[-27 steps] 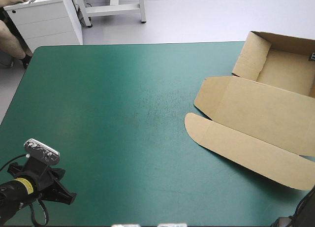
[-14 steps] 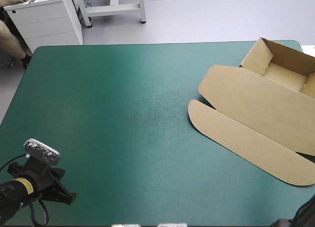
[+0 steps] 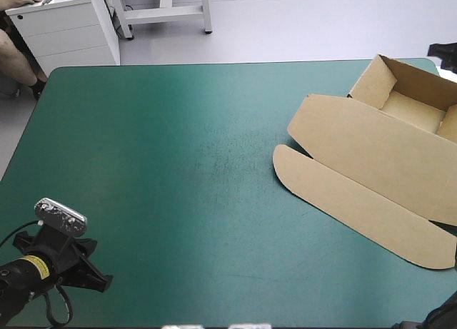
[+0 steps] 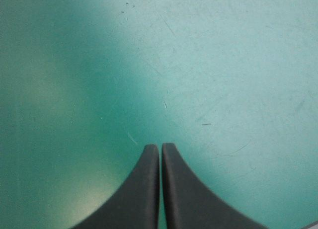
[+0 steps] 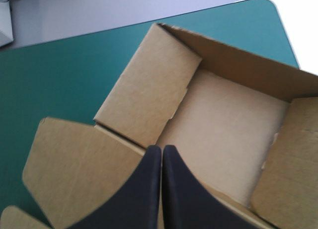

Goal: Fold the box

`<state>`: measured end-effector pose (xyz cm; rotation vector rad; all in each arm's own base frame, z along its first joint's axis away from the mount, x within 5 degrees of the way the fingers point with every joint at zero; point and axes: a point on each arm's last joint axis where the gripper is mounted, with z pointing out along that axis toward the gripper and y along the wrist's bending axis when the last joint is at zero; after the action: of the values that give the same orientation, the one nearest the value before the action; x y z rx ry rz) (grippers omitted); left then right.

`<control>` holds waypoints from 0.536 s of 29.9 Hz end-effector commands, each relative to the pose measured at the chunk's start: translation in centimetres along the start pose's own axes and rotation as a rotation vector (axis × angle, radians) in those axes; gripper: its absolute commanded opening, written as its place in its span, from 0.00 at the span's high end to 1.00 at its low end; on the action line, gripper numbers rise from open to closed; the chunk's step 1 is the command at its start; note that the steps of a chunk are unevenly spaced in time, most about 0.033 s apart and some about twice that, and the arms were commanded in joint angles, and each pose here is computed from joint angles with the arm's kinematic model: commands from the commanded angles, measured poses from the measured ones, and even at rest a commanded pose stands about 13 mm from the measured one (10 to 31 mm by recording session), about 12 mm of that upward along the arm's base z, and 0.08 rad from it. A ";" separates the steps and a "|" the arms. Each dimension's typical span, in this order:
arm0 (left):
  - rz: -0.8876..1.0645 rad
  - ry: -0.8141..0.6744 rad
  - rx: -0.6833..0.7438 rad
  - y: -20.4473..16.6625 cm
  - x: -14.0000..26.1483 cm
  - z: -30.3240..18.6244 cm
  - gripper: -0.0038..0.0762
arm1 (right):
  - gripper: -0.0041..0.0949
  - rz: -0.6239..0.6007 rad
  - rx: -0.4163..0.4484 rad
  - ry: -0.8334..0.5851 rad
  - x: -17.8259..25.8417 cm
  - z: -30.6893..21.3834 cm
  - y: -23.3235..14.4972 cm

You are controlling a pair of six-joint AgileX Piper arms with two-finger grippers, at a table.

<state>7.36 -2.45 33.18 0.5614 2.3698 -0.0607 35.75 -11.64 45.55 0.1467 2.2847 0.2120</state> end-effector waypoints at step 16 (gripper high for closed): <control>-0.013 -0.255 -0.009 0.1 -2.4 -0.2 0.96 | 0.97 -0.259 -0.200 0.073 16.2 -5.9 10.2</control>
<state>8.52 -2.98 33.73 0.5314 2.2060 -0.0901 23.77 -0.28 39.11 -0.2257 2.4226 0.3374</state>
